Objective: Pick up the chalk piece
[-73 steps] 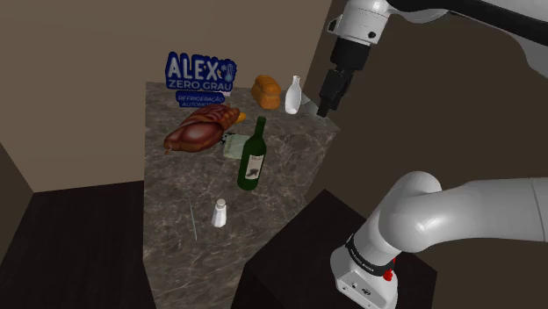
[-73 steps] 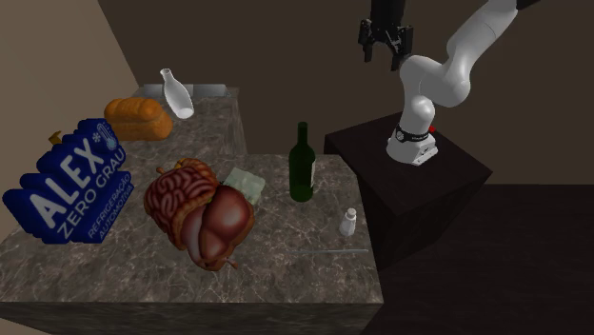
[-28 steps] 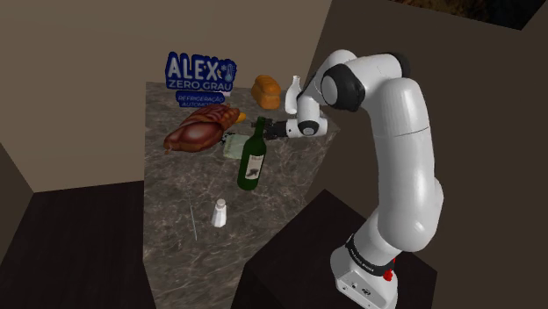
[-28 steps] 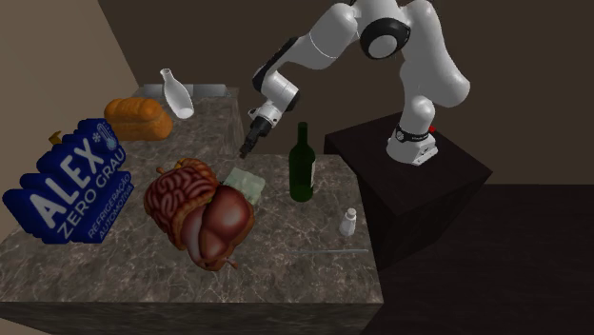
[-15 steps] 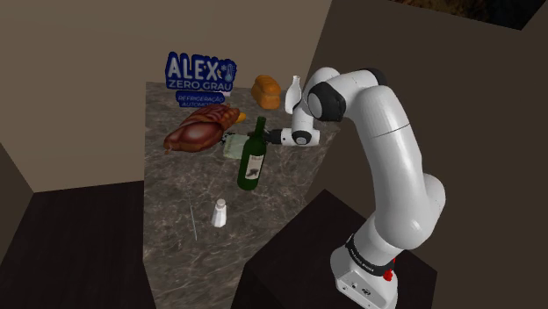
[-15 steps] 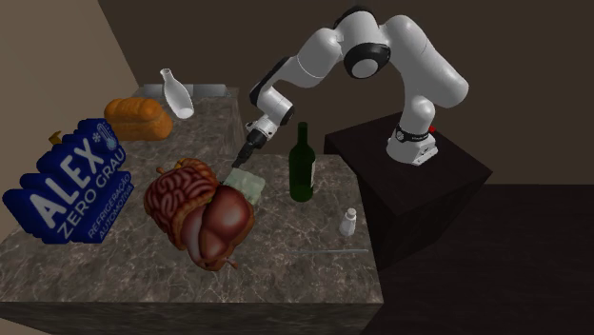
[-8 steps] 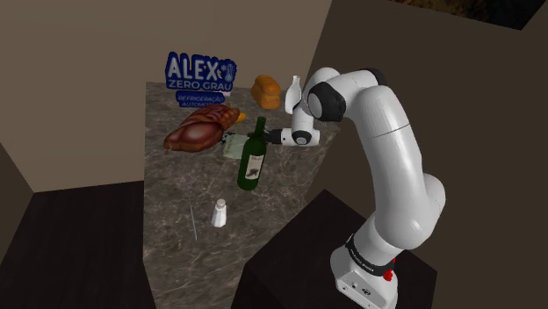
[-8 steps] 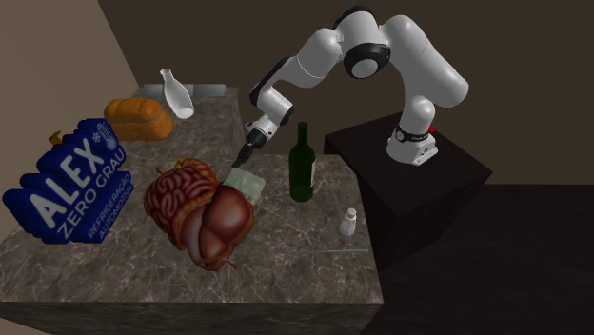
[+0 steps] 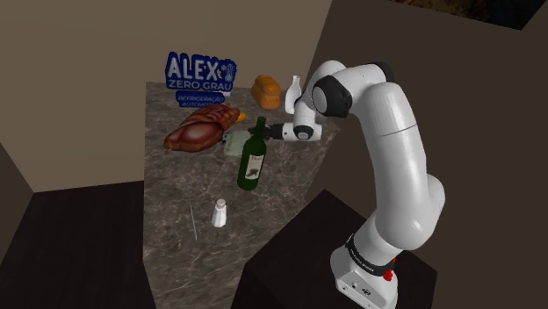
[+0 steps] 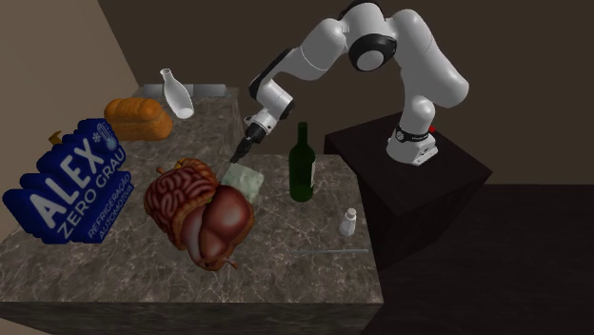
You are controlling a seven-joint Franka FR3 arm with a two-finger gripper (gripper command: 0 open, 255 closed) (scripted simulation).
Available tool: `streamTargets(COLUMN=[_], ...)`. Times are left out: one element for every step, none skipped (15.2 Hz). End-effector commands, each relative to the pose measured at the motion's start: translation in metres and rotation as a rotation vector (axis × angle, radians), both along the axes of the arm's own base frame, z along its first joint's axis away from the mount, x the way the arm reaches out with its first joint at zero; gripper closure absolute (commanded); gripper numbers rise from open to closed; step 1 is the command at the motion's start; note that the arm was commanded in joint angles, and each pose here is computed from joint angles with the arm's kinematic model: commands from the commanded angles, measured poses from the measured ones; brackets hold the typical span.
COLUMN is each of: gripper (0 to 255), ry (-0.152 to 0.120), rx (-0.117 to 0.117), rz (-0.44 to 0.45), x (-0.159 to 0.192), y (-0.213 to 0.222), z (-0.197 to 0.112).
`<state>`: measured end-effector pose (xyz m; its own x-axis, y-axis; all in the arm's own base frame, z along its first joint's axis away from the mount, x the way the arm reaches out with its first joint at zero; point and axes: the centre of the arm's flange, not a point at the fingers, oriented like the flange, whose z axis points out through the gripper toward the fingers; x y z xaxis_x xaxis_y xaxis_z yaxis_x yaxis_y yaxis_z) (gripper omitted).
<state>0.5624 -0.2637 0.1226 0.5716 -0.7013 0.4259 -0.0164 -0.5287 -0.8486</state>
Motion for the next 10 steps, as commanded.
streamTargets(gripper=[255, 255, 255, 255, 255, 255, 255, 255, 255, 255], ry=[0.000, 0.000, 0.000, 0.000, 0.000, 0.000, 0.000, 0.000, 0.000, 0.000], rx=[0.000, 0.000, 0.000, 0.000, 0.000, 0.000, 0.000, 0.000, 0.000, 0.000], rz=[0.000, 0.000, 0.000, 0.000, 0.000, 0.000, 0.000, 0.000, 0.000, 0.000], x=[-0.001, -0.001, -0.001, -0.001, -0.001, -0.001, -0.001, -0.001, -0.001, -0.001], y=[0.000, 0.000, 0.000, 0.000, 0.000, 0.000, 0.000, 0.000, 0.000, 0.000], z=[0.011, 0.016, 0.021, 0.026, 0.032, 0.037, 0.042, 0.047, 0.048, 0.048])
